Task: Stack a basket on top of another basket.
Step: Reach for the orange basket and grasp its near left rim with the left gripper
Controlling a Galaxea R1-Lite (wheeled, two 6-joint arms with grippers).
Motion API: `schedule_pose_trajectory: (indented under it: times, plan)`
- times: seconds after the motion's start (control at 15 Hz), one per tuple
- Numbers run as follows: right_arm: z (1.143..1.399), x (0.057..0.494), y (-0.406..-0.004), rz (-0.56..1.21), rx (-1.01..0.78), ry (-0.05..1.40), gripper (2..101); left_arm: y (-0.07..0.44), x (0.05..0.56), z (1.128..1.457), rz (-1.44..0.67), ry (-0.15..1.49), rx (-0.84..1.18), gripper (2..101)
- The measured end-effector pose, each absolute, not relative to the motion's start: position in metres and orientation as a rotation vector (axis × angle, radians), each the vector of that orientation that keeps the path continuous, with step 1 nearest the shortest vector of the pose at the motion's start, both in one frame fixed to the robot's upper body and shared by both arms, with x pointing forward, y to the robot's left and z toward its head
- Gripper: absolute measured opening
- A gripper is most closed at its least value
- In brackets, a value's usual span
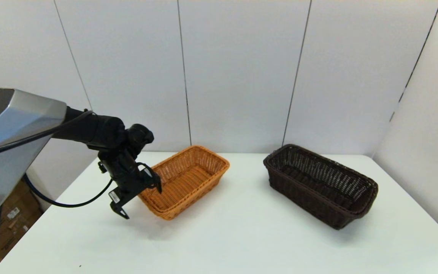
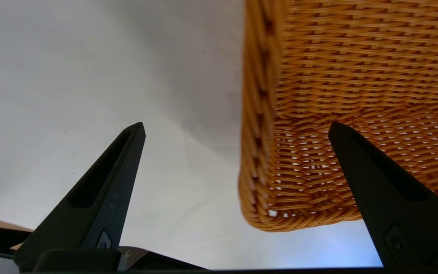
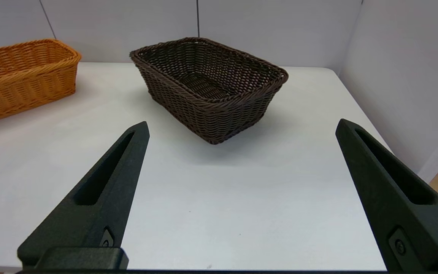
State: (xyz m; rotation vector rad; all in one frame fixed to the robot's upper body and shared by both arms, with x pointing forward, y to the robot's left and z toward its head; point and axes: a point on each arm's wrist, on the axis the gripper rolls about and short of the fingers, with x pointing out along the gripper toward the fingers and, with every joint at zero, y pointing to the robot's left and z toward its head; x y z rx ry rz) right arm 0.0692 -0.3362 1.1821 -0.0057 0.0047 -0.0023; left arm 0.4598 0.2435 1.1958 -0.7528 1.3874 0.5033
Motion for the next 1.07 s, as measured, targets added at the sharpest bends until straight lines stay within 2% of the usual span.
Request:
schedule_pose_trajectory:
  times: [1.07]
  plan:
    - [1.182, 0.069, -0.336, -0.002, -0.005, 0.005, 97.3, 0.242, 0.473, 1.151, 0.566, 1.413, -0.711, 97.8]
